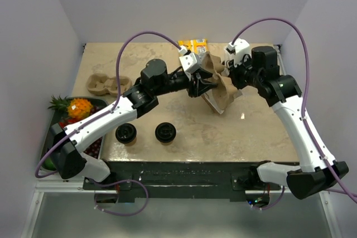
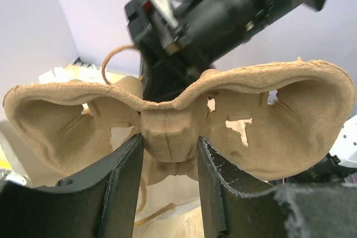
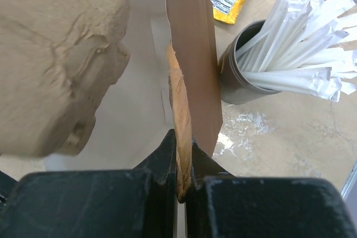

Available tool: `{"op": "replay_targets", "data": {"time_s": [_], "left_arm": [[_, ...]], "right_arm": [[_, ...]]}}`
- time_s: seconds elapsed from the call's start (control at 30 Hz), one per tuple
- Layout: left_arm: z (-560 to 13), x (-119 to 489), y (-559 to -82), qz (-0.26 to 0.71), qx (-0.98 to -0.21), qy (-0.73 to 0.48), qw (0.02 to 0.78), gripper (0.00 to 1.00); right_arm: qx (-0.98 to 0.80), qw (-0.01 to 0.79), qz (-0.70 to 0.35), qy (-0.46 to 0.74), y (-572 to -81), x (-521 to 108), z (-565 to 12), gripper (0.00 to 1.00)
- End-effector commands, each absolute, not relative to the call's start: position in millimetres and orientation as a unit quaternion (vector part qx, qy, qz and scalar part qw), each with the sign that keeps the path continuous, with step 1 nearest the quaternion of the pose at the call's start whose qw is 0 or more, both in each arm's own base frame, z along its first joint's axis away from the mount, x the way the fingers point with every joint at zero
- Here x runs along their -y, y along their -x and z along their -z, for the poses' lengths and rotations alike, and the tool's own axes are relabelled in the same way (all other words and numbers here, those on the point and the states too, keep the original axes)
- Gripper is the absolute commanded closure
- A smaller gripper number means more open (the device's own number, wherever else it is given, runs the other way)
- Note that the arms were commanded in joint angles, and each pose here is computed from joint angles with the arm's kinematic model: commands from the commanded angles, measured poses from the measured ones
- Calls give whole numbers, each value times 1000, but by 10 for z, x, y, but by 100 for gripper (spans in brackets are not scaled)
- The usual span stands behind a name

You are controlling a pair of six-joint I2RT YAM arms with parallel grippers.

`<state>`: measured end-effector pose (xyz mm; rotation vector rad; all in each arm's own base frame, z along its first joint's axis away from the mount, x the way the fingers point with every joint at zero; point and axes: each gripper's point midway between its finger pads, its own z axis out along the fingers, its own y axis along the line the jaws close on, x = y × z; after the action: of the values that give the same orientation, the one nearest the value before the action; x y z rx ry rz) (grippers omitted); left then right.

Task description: Pack the takeout coffee

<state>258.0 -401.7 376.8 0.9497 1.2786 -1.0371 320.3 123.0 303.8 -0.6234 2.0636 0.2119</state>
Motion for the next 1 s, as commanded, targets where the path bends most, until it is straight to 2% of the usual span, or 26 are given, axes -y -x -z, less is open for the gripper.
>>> {"op": "replay_targets", "data": {"time_s": [0.0, 0.1, 0.43, 0.77, 0.97], "left_arm": [[-3763, 3894, -2637, 420, -555, -399, 596, 100], [-3816, 3833, -2627, 411, -558, -398, 601, 100], [-3326, 3852, -2973, 331, -640, -404, 563, 100], [-3157, 3900, -3251, 279, -671, -394, 562, 100], [-3118, 3885, -3244, 261, -671, -413, 557, 100]], "right_arm": [[-829, 494, -96, 244, -3193, -1232, -3183, 100], [-834, 492, -80, 235, -3227, -1169, -3138, 100], [-823, 504, -80, 249, -3217, -1182, -3253, 100], [-816, 499, -99, 274, -3063, -1276, -3239, 100], [-809, 507, -96, 283, -3019, -1320, -3310, 100]]}}
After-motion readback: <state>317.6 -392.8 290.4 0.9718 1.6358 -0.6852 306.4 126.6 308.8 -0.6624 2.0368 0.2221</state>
